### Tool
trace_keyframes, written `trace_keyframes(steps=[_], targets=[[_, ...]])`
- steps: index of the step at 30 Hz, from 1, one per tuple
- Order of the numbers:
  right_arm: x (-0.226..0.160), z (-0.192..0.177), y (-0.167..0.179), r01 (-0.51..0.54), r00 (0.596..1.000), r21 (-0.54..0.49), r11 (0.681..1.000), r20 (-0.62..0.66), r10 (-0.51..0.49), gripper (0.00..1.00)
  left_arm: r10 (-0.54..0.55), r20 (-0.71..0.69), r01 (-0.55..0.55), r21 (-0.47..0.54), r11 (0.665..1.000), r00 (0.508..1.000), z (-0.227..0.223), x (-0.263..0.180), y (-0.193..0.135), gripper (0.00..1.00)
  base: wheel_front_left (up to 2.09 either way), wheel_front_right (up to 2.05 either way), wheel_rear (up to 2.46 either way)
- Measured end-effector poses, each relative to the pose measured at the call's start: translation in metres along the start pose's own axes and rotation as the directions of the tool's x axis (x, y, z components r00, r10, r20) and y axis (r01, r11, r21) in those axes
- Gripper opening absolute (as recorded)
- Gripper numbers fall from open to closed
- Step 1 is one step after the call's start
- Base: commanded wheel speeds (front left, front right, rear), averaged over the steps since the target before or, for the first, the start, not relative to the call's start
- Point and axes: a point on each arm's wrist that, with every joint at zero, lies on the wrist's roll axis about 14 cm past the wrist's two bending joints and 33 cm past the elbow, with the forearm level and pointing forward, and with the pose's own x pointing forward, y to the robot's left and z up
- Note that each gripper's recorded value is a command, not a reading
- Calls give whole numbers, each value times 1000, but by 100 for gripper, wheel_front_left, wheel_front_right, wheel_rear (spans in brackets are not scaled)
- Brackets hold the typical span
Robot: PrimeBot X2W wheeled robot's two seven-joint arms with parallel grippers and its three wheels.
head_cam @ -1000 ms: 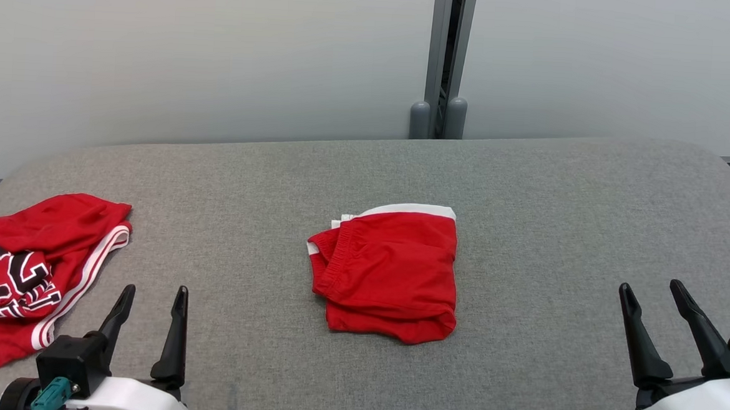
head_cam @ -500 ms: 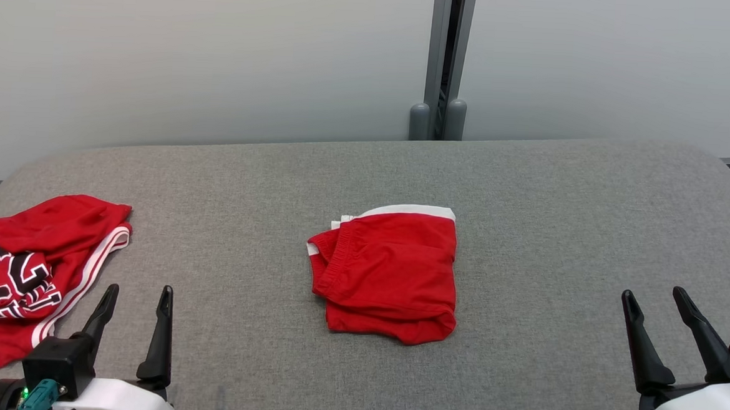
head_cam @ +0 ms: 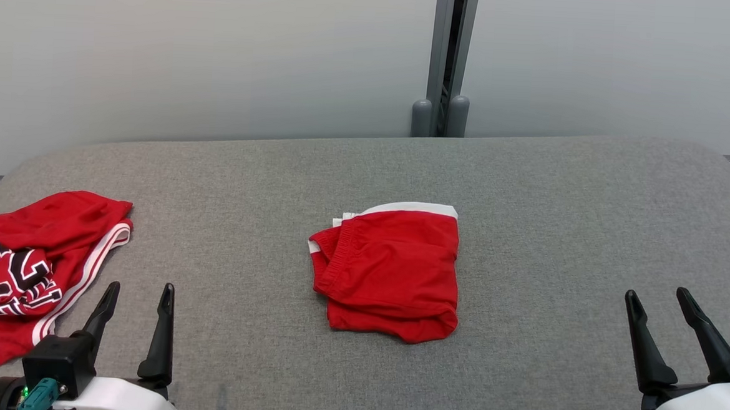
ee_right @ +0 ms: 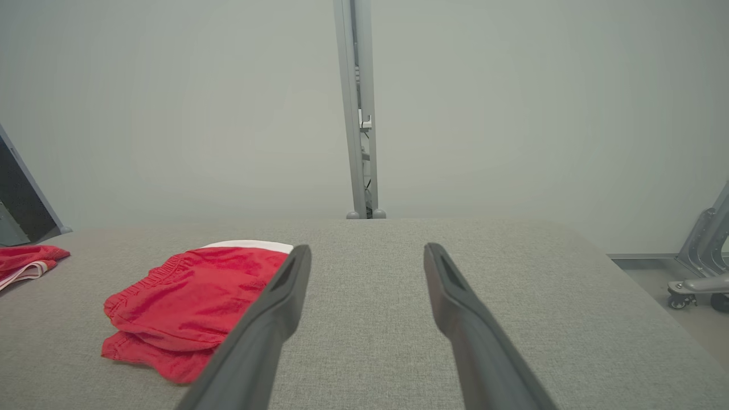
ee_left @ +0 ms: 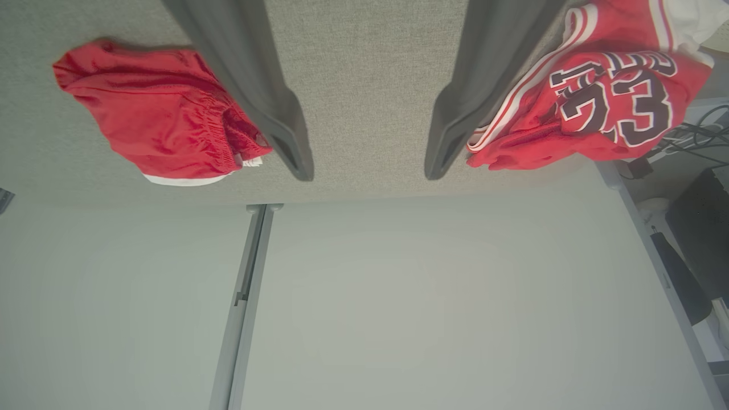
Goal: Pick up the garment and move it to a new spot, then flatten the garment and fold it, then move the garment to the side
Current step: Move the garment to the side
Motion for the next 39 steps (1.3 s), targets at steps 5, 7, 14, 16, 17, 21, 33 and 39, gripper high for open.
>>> trace_keyframes(steps=[5,7,14,16,17,21,33,39], targets=[[1,-1,0,2,1000,3,1000,-2,-2,100,2,-4,-2,2,1000,1000,0,0,1,100,0,0,0],[1,-1,0,2,1000,3,1000,-3,-2,100,3,-4,-3,1,1000,1000,0,0,0,100,0,0,0],[3,-5,0,1,1000,4,1000,-16,-1,100,2,-7,-2,0,1000,1000,-1,2,0,100,0,0,0],[5,-6,0,2,1000,4,1000,-22,-2,100,1,-8,-1,-1,1000,1000,-1,4,0,100,0,0,0],[6,-6,0,2,1000,3,1000,-22,-2,100,0,-7,0,-2,1000,1000,-1,6,0,100,0,0,0],[19,-7,0,-2,1000,-7,1000,-26,2,100,-6,-1,6,-5,1000,1000,0,17,-2,100,0,0,0],[98,-72,40,-142,970,39,989,-192,147,100,-54,1,54,-21,998,999,-17,74,-10,100,0,0,0],[121,-126,80,-223,917,135,966,-307,254,100,-34,-19,34,-24,999,999,-34,87,-1,100,0,0,0]])
